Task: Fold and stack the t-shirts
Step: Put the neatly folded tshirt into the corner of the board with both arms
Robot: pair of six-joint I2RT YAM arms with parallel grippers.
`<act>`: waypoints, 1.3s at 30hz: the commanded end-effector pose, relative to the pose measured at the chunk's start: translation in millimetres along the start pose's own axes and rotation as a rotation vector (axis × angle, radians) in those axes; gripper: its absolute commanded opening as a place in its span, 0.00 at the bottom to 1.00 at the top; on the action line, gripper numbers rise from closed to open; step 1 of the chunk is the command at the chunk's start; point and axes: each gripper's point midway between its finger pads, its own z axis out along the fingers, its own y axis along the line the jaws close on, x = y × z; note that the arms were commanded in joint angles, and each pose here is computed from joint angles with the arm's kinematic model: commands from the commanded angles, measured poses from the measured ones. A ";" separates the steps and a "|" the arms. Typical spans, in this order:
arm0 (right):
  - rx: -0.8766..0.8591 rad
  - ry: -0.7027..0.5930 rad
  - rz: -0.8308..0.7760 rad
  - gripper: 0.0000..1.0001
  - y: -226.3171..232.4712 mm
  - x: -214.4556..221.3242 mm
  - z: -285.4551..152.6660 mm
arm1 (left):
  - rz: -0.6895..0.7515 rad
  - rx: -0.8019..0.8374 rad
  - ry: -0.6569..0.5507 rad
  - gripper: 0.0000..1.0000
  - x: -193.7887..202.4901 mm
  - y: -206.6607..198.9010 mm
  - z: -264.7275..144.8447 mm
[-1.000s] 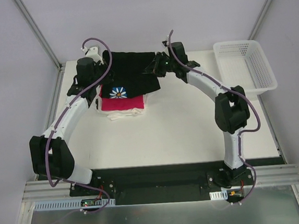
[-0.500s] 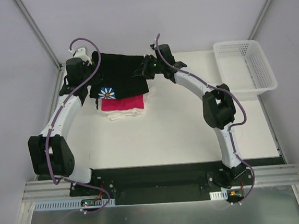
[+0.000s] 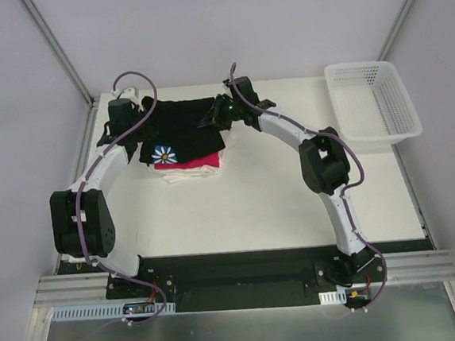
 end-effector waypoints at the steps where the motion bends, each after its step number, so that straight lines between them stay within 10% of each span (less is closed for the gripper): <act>1: -0.044 0.036 0.016 0.00 12.9 13.9 -7.5 | 0.024 -0.003 -0.044 0.00 -9.6 6.2 7.1; 35: -0.025 0.059 0.027 0.01 -1.7 22.1 -20.7 | -0.013 0.063 0.036 0.00 22.0 4.8 31.5; 39: -0.022 0.050 0.031 0.32 -3.9 18.7 -20.2 | -0.030 0.040 0.033 0.39 21.9 9.9 32.2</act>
